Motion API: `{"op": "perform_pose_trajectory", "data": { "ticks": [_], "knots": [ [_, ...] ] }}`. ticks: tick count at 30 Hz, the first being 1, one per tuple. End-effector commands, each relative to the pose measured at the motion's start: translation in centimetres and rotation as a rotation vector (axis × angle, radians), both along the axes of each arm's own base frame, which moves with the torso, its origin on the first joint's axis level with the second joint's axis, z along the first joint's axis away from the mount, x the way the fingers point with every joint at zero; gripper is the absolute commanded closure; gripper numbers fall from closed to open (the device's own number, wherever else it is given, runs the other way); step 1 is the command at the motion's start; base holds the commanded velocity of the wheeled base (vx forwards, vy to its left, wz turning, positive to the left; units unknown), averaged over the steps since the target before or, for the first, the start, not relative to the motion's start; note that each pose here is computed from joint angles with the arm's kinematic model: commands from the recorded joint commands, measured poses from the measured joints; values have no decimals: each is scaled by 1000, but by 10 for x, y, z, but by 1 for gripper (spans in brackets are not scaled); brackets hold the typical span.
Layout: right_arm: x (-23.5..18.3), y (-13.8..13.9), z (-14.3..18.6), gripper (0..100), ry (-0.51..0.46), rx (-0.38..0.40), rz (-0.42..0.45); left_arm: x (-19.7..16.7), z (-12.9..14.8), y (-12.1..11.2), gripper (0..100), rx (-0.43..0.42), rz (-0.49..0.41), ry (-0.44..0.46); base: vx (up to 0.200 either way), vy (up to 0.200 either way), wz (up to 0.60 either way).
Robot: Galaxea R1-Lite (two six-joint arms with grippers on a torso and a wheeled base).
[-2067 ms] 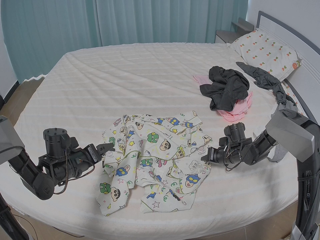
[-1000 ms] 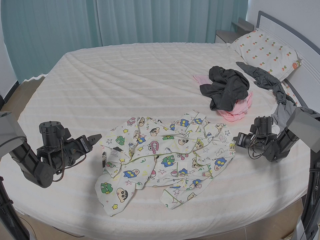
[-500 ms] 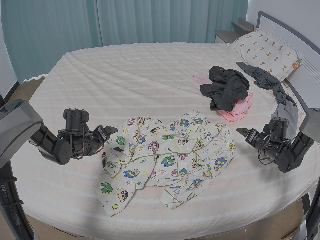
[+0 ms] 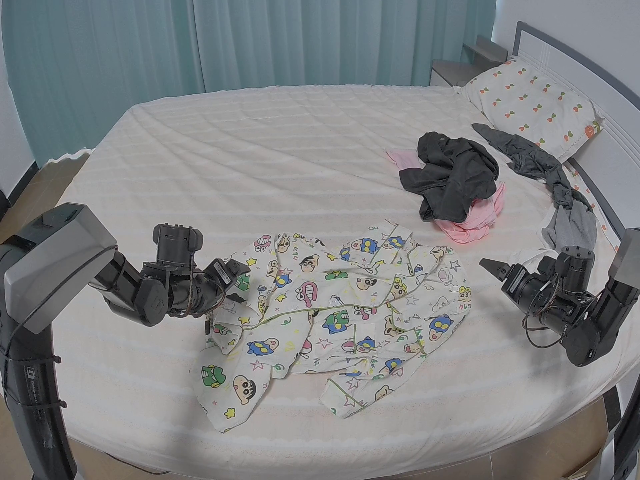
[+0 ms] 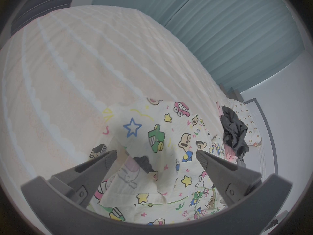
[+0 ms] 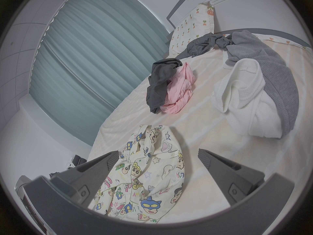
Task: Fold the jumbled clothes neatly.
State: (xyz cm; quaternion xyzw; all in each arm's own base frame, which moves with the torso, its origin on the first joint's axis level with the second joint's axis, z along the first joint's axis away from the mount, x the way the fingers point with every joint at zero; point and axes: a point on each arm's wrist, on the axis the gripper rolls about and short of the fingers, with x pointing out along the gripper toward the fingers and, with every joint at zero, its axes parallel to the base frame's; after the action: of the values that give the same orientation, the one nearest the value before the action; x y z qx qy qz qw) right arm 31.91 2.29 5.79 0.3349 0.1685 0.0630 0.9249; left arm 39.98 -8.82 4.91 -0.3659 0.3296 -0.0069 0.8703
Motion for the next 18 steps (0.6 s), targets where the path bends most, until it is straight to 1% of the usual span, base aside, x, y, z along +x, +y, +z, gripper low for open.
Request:
{"op": "perform_pose_trajectory", "data": {
  "ticks": [1,5,7,8,9,11,12,15,16,18],
  "knots": [
    [-1,1,0,0,2,1,4,5,-10,-1,0,4,0,10,0,0,0],
    [-2,2,-2,0,11,0,7,15,-15,-2,0,17,23,1,0,0,0],
    [-3,4,-3,0,13,0,14,24,-25,-3,0,21,28,5,0,0,0],
    [-3,4,-3,0,13,0,14,24,-25,-3,0,21,28,5,0,0,0],
    [-3,4,-3,0,13,0,14,33,-34,-5,0,31,44,0,0,0,0],
    [-4,4,-3,0,16,0,14,40,-38,-6,0,43,65,-12,0,0,0],
    [-3,4,-4,0,17,0,14,45,-41,-6,100,52,80,-19,0,0,0],
    [-4,4,-5,0,22,-1,14,51,-43,-8,100,62,103,-37,0,0,0],
    [-5,4,-5,0,25,-1,14,55,-39,-8,100,63,117,-56,0,0,0],
    [-5,5,-6,0,26,-2,16,55,-36,-8,100,62,119,-65,0,0,0]
  ]
}}
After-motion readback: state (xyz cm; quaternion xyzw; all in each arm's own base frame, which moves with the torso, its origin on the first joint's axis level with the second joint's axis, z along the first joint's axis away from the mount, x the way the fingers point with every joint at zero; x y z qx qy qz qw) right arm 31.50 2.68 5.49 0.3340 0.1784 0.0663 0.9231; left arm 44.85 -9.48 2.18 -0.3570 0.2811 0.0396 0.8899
